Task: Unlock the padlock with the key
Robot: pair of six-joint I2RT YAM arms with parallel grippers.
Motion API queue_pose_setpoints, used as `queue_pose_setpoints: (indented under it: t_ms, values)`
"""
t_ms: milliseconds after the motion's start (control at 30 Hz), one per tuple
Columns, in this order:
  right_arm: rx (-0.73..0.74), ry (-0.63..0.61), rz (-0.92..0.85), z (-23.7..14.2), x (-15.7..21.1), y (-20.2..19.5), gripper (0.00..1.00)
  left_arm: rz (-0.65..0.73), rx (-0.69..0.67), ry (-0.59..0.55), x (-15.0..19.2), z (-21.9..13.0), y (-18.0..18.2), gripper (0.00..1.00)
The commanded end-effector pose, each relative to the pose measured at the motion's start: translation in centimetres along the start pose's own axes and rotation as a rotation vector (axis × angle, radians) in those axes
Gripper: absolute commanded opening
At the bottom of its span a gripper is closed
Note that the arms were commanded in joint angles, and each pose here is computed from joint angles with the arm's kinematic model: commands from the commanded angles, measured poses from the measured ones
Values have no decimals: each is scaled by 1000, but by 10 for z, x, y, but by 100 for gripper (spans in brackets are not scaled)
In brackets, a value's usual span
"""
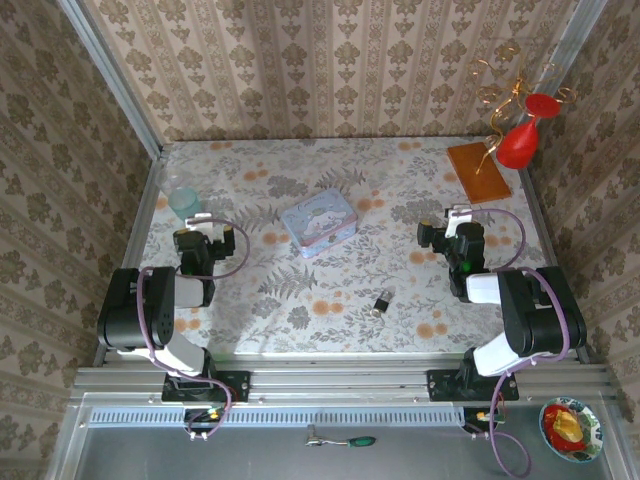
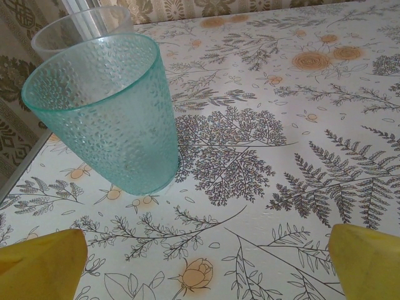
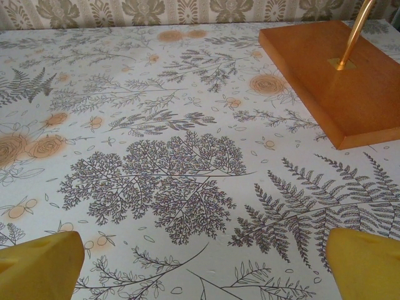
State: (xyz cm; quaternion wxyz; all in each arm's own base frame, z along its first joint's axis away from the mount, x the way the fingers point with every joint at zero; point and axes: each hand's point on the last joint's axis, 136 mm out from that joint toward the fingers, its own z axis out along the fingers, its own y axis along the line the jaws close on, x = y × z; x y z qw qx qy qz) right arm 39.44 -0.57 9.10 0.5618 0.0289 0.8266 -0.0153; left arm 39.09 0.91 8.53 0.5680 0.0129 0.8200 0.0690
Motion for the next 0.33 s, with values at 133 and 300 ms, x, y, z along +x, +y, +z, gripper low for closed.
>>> queue_pose_setpoints:
  t_ms: [133,300]
  values:
    - [13,-17,5,4,-8,-2,100,6,-6,-42,-15,2,0,100]
    - [14,-51,5,-3,-10,-3,100,51,54,-80,-16,-4,-15,100]
